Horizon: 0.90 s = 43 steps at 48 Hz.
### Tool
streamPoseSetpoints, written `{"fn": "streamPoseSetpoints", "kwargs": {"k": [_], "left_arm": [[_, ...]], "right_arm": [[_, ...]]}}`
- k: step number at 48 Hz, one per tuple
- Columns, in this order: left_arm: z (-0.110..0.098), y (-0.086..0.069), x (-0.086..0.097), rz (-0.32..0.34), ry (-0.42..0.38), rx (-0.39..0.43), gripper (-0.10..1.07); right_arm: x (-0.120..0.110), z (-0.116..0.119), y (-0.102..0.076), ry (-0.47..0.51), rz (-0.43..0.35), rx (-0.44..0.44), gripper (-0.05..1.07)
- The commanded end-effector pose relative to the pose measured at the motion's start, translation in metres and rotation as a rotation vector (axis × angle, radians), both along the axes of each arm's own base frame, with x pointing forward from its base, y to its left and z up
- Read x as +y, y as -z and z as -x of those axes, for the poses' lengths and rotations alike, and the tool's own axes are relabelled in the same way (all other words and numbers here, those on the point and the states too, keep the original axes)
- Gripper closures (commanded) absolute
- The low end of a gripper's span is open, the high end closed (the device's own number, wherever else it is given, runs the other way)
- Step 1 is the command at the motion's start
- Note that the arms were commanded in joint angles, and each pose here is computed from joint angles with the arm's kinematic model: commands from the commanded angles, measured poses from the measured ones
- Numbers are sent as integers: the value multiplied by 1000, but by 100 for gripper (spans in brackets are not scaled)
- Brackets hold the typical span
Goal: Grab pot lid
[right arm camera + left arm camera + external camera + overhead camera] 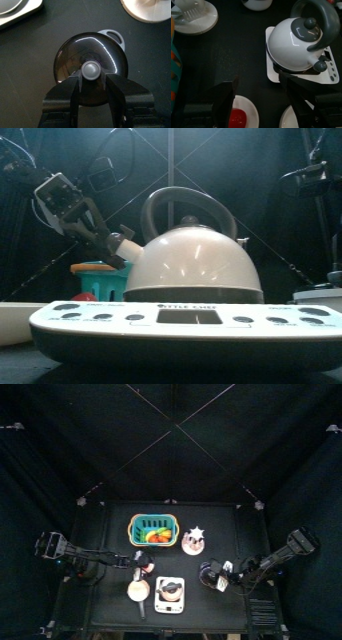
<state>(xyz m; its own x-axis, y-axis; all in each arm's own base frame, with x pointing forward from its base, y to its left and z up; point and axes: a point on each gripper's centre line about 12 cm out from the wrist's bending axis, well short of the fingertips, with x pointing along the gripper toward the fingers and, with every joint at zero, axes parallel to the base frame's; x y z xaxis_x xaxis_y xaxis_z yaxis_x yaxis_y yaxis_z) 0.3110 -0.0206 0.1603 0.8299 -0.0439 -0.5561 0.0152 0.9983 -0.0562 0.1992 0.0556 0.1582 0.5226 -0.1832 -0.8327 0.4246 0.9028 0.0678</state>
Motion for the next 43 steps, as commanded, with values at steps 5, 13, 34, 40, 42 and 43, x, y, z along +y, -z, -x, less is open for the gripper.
{"fn": "streamPoseSetpoints", "kwargs": {"k": [5, 13, 34, 40, 42, 43], "left_arm": [[-3, -5, 0, 1, -2, -17, 0], [-3, -5, 0, 1, -2, -17, 0], [-3, -4, 0, 1, -2, -15, 0], [-3, -4, 0, 2, -3, -15, 0], [-3, -4, 0, 1, -2, -15, 0], [-3, -4, 0, 1, -2, -15, 0]], "right_arm": [[-4, -8, -3, 2, 0, -34, 38], [-3, -15, -13, -17, 16, -72, 38], [0, -28, -32, -44, 33, -140, 38], [0, -29, -35, -48, 40, -152, 38], [0, -29, -35, -48, 43, -152, 38], [-1, -29, -35, -46, 45, -151, 38]]}}
